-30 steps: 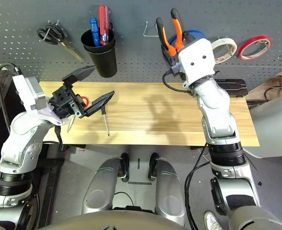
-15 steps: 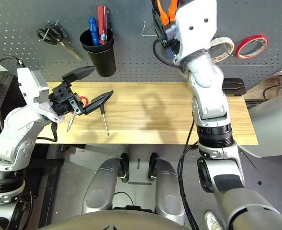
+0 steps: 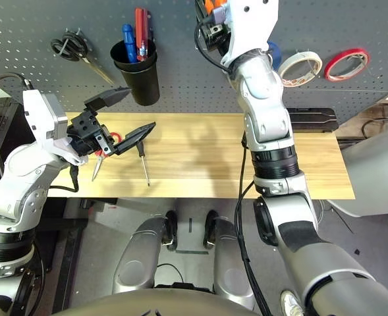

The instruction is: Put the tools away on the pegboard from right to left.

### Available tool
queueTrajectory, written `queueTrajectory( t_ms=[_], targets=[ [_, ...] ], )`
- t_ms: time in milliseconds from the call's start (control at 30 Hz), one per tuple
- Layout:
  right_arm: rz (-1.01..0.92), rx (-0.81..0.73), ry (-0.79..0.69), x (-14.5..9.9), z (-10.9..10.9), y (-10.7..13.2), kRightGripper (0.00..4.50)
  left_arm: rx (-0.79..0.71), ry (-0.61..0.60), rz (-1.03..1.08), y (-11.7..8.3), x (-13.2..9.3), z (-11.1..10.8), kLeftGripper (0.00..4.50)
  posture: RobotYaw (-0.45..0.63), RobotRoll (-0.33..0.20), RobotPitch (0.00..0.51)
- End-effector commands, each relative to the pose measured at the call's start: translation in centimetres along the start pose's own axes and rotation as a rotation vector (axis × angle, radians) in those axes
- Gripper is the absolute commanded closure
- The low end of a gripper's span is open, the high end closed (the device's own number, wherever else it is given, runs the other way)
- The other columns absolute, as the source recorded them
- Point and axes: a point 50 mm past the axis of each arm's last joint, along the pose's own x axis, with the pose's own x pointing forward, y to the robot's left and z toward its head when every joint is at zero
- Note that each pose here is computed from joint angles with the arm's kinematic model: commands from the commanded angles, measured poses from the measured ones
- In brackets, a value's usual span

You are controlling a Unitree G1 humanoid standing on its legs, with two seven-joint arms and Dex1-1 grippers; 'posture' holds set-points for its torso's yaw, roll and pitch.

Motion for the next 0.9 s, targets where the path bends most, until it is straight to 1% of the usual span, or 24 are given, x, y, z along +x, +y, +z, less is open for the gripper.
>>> queueTrajectory(
  t_ms=[33, 333, 567, 900],
  targets=[
    [-0.021, 0.025, -0.048, 0.5, 0.4, -0.1, 1.7, 0.013, 0.019, -0.006, -0.2, -0.4, -0.1, 0.0, 0.22, 0.0, 0.229],
    [-0.029, 0.067, -0.003, 0.2, -1.7, 0.6, 1.7, 0.019, 0.037, -0.005, -0.3, -0.5, -0.4, 0.0, 0.23, 0.0, 0.234],
    [-0.016, 0.082, -0.03, 0.3, -1.6, 1.6, 1.7, 0.021, 0.043, -0.008, -0.4, -0.5, -0.4, 0.0, 0.23, 0.0, 0.235],
    [-0.003, 0.088, 0.019, -0.8, -3.0, 2.6, 1.7, 0.021, 0.043, -0.004, -0.3, -0.4, -0.6, 0.0, 0.23, 0.0, 0.236]
  ],
)
